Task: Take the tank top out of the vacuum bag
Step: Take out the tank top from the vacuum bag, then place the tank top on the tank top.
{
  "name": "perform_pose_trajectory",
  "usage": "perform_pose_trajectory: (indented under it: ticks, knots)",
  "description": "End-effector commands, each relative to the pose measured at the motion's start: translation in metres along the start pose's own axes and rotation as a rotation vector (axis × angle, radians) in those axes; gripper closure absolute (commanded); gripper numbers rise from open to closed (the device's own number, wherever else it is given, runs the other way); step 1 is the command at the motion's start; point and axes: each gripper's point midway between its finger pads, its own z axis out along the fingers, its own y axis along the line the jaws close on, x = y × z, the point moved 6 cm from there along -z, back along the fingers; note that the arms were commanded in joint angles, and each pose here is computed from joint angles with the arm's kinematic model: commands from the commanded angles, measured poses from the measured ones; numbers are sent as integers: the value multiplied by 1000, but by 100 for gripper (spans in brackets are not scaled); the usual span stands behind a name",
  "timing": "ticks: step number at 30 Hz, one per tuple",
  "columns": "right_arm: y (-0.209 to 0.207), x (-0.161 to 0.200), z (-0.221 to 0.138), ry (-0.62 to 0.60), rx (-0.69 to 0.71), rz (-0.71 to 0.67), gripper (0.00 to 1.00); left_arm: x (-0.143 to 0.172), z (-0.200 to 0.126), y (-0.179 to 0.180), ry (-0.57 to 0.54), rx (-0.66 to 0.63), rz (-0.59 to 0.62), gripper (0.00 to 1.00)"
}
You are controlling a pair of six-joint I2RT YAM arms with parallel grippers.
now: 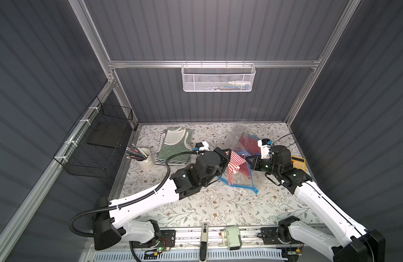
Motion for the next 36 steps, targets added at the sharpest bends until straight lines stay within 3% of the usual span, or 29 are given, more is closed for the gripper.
perform_pose_trajectory:
  ticks: [1,8,16,27,33,36]
  knots:
    - [1,-2,0,5,14,12,100,-17,-20,-22,-81,25,134,100]
    - [-1,1,0,9,16,14,100,-38,-44,-42,-169,37,254,100]
    - [-1,3,1,13,3,15,100,-57,-54,-42,-214,19,296,100]
    - [-1,5,2,16,-8,25,100,-105,-19,-18,-245,-89,386,100]
    - [-1,6,2,22,-2,17,100,-135,16,1,-198,-141,402,100]
    - [-1,6,3,22,-5,16,100,-149,32,8,-199,-198,469,100]
